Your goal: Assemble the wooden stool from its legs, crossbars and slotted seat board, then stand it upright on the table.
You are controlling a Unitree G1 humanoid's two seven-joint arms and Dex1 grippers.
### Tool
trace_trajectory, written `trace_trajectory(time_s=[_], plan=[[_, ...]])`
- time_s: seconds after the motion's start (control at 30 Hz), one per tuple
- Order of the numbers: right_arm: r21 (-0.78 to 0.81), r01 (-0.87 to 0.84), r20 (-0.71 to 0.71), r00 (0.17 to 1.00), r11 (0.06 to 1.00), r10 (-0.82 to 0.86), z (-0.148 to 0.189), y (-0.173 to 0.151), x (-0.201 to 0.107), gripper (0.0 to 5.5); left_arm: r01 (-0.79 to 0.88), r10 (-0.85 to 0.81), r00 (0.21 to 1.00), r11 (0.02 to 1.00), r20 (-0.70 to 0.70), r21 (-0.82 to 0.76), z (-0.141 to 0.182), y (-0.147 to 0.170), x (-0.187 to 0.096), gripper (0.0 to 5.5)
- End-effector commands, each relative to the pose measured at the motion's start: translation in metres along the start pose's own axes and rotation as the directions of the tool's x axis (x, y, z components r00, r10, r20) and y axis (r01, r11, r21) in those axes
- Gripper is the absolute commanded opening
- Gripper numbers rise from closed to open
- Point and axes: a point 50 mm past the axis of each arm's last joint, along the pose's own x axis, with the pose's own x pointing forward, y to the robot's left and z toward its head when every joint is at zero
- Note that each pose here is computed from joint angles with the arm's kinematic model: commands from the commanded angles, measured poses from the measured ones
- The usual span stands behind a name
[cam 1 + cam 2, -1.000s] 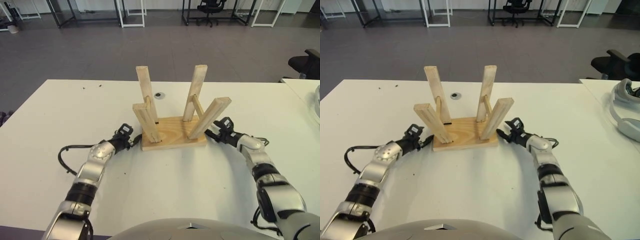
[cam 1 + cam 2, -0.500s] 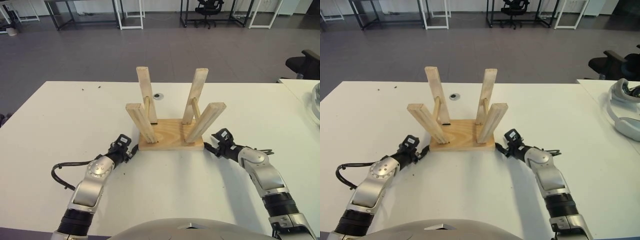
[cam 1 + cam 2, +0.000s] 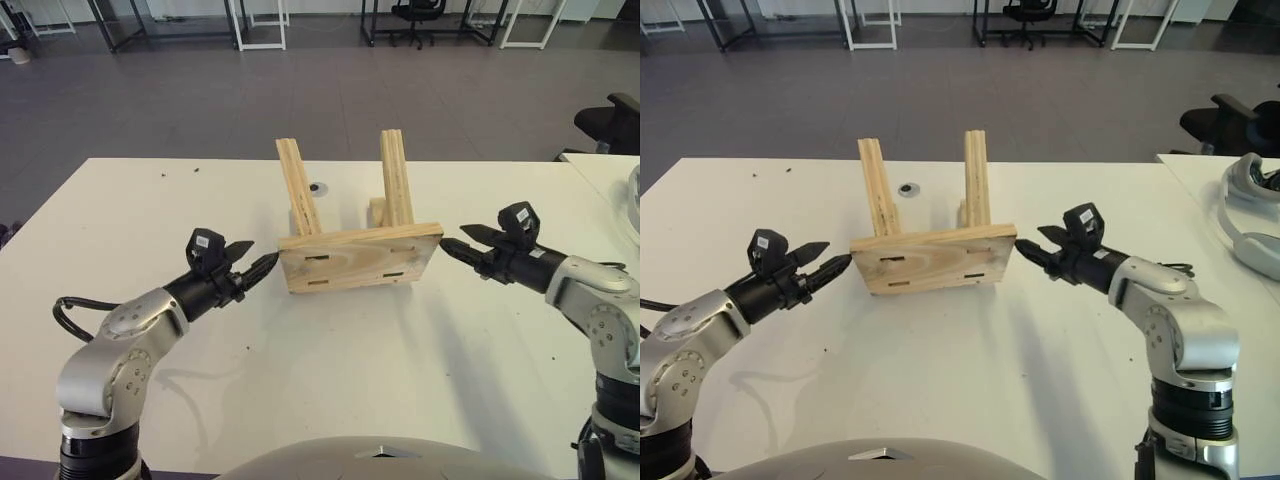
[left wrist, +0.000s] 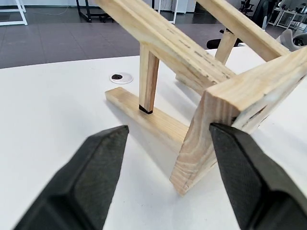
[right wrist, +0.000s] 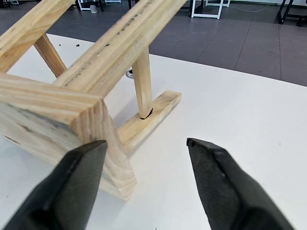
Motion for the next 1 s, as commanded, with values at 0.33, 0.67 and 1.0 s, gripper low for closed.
trace_trajectory(time_s=[0.33,0.67,1.0], plan=[[-0.359,-0.418,-0.284,0.901,0.835,0.329,-0.022,-0.004,0.0,3.13,0.396,-0.18,0.858,0.829,-0.481,0.396,-0.017,0.048,-0.011,3.15],[-0.328,-0.537,-0.282,0.841,0.777,0.462,-0.031,0.007,0.05,2.93,0.595,-0.433,0.781,0.736,-0.45,0.323,-0.016,0.042,0.042,3.18],[-0.355,-0.543,-0.331,0.834,0.761,0.441,-0.042,0.002,0.057,1.52,0.668,-0.491,0.728,0.665,-0.479,0.333,-0.019,0.036,0.057,2.35]])
